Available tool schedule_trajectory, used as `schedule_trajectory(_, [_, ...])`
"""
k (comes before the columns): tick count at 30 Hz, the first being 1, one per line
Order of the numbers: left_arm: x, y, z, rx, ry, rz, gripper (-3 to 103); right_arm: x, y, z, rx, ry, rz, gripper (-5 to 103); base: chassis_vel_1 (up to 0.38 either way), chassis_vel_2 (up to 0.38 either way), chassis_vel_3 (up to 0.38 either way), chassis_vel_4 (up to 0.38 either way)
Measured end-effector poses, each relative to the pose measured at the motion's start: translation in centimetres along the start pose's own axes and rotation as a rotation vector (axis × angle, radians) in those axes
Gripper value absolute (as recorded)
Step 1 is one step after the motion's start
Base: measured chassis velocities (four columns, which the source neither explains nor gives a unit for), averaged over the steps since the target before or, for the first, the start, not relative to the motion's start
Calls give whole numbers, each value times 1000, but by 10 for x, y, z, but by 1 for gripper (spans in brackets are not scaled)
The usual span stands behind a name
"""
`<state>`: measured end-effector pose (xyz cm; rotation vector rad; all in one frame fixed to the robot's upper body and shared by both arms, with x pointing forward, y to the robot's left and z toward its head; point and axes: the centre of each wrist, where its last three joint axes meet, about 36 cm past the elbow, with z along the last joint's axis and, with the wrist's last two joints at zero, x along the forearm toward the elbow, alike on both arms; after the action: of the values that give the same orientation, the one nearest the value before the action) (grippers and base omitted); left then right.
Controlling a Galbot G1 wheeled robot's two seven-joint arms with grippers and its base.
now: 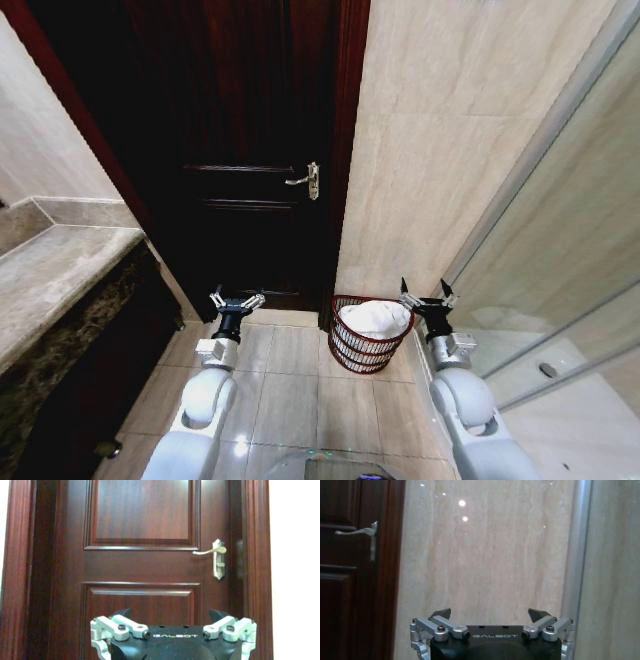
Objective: Discard the used towel into the hamper.
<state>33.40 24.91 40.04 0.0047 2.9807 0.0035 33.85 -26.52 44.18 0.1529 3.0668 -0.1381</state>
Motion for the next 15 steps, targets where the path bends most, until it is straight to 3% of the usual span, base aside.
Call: schedule_trajectory(15, [-1, 4, -19, -31, 50, -75, 100, 16, -21, -7, 34, 30, 57, 100, 0, 0, 0, 0])
